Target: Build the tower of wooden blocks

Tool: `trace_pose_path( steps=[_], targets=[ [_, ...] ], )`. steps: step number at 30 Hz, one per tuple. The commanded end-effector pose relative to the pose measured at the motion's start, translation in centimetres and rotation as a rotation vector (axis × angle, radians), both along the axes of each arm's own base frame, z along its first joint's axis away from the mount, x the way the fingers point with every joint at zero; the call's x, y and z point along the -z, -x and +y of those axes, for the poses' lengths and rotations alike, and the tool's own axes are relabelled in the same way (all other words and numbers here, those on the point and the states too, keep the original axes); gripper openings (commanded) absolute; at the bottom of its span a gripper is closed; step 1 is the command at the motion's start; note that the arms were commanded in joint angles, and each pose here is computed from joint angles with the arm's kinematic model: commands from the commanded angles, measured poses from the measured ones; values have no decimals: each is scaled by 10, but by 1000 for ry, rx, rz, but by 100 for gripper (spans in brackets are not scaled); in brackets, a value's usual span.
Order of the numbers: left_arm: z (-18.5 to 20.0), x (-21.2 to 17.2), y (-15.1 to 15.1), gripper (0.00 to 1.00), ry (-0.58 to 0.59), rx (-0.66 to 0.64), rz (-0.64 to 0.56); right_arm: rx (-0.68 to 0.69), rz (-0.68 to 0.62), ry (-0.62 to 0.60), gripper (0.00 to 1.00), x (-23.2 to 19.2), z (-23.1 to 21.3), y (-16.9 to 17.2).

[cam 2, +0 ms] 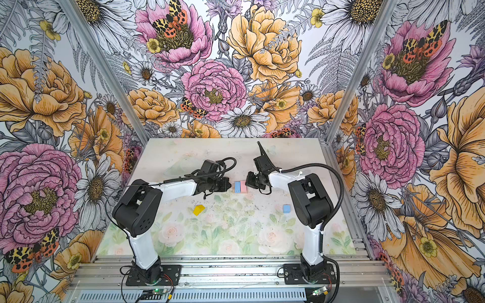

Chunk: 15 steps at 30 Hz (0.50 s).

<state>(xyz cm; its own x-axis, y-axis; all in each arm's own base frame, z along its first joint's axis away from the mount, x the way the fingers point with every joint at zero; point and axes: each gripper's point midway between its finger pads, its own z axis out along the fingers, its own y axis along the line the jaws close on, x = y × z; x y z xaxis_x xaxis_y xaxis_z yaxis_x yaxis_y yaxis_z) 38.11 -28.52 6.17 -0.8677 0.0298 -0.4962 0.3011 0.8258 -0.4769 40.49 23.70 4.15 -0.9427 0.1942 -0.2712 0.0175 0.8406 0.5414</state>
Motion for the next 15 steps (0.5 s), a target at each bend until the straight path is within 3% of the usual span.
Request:
trace_pose_path(
  steps=[1,15],
  targets=[
    [-10,-5,-4,0,30,18,-8,-5,-12,-22,0,-5,8,-1],
    [-13,0,-5,0,33,24,4,-5,-12,-21,0,-7,9,3]
  ],
)
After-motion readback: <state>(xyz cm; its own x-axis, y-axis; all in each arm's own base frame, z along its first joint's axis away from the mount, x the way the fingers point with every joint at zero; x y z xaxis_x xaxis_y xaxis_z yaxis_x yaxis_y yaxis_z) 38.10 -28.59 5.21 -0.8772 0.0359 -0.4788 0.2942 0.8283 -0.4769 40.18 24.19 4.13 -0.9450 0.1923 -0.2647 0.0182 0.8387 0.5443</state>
